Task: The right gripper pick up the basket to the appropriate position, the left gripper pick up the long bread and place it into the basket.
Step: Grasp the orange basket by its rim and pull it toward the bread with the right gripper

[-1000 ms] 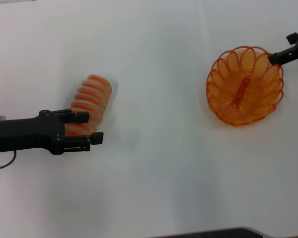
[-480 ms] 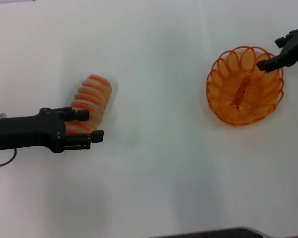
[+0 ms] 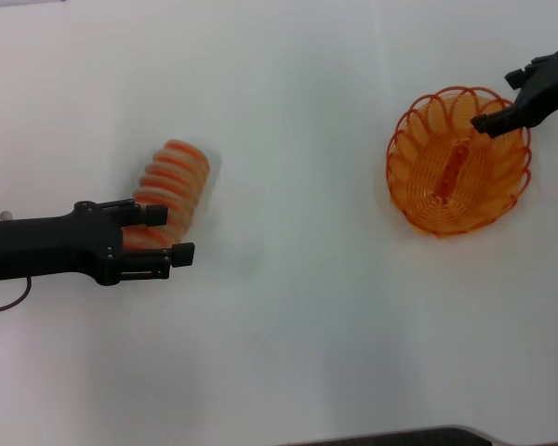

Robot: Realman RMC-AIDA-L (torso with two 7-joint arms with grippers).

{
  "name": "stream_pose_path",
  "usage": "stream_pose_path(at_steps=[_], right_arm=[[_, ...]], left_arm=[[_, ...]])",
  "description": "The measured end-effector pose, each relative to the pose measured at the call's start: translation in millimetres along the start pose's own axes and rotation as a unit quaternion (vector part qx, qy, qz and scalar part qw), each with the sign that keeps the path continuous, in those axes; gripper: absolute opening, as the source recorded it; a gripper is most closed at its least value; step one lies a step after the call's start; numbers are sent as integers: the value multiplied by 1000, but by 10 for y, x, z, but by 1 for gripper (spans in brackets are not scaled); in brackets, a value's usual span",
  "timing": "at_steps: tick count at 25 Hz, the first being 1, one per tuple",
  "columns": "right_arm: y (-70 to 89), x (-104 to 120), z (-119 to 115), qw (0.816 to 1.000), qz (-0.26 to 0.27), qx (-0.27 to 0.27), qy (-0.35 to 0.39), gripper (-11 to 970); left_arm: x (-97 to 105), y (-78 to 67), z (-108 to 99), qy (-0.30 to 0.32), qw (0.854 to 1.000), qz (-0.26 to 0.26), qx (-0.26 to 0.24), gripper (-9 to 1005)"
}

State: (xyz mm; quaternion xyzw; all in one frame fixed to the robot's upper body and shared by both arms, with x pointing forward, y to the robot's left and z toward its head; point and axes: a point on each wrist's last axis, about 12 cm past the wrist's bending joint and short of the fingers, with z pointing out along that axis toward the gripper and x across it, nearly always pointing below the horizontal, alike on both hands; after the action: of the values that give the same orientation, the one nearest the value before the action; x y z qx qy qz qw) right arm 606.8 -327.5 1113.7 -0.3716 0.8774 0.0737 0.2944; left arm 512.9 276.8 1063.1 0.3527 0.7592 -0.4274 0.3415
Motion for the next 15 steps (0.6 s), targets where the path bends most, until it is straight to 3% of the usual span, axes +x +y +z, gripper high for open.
stream_pose_path(at_steps=[8, 13, 15], right_arm=[[17, -32, 28, 1000, -7, -4, -4, 904], [27, -22, 64, 1000, -8, -12, 2, 735], [24, -19, 70, 1000, -9, -12, 4, 576]], left_arm=[[-6, 1, 3, 0, 1000, 1, 0, 827], [-6, 1, 3, 1, 1000, 0, 1, 827], [-5, 1, 3, 1, 1000, 0, 0, 827]])
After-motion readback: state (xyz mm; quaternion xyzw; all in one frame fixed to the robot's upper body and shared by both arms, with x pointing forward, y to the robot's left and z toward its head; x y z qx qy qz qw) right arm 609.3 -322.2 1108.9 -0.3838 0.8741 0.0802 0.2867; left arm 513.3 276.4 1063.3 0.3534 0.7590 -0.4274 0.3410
